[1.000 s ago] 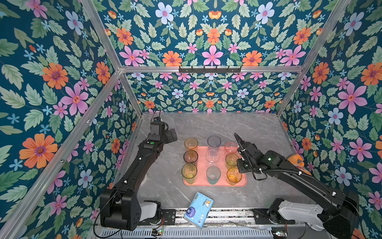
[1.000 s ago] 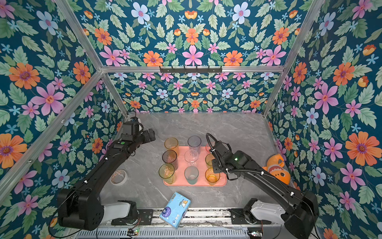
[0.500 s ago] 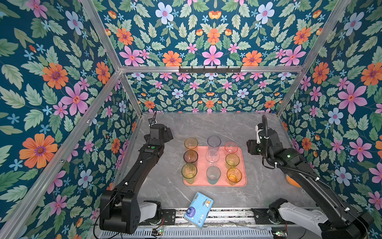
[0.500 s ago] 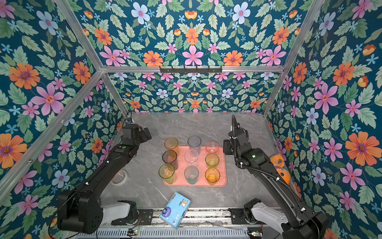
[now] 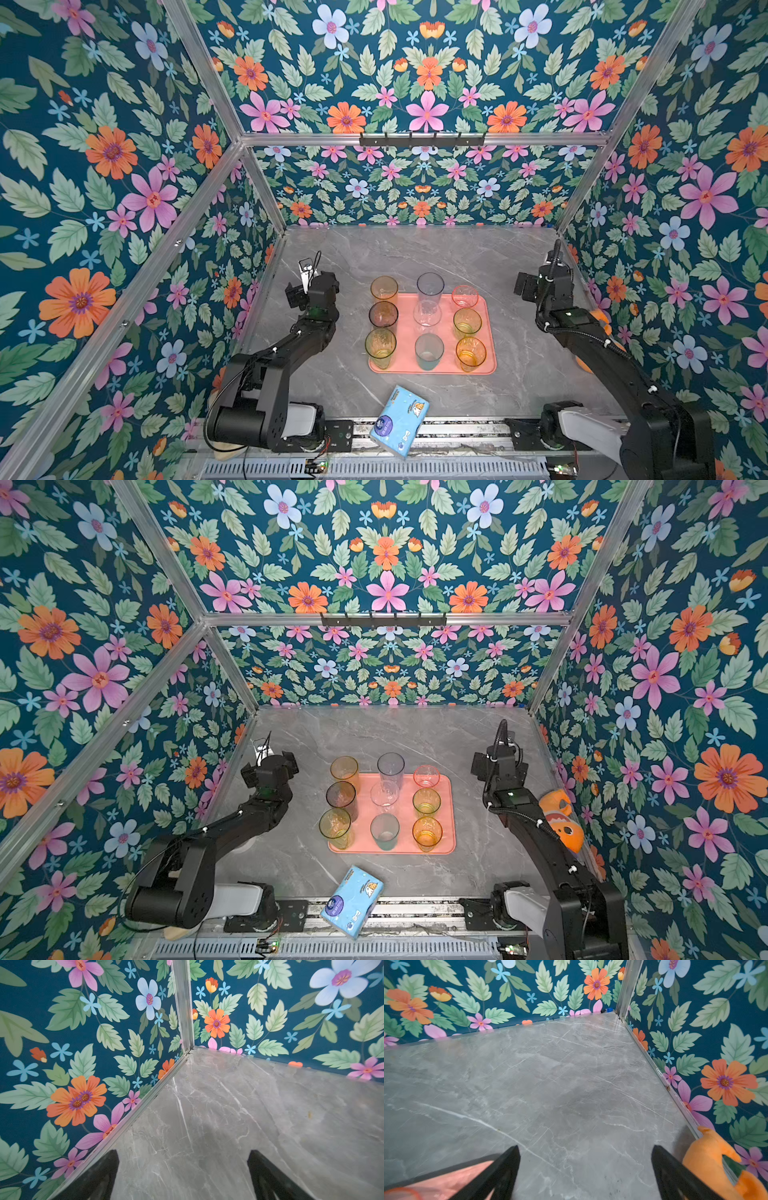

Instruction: Place the glasses into the tray

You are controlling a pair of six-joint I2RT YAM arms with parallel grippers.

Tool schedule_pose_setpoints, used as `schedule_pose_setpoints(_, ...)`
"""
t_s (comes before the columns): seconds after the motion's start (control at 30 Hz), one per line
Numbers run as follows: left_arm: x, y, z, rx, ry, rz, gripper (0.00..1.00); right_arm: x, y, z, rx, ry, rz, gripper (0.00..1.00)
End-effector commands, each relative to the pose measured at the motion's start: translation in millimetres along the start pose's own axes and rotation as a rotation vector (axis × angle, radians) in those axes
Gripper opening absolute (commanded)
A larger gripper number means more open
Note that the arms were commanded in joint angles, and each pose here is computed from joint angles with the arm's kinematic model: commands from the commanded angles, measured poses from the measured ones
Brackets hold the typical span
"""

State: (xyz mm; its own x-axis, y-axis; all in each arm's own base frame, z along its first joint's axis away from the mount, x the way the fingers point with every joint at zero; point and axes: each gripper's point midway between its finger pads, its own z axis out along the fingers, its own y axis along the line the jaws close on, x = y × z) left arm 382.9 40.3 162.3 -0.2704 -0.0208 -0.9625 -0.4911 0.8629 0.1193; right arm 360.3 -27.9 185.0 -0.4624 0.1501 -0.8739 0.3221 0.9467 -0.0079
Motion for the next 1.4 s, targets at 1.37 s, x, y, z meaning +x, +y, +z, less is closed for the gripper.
schedule_pose_setpoints(1.37, 40, -11, 4, 0.239, -0.107, -0.027, 1.00, 47, -12, 20, -0.096, -0.177, -0.050, 0.99)
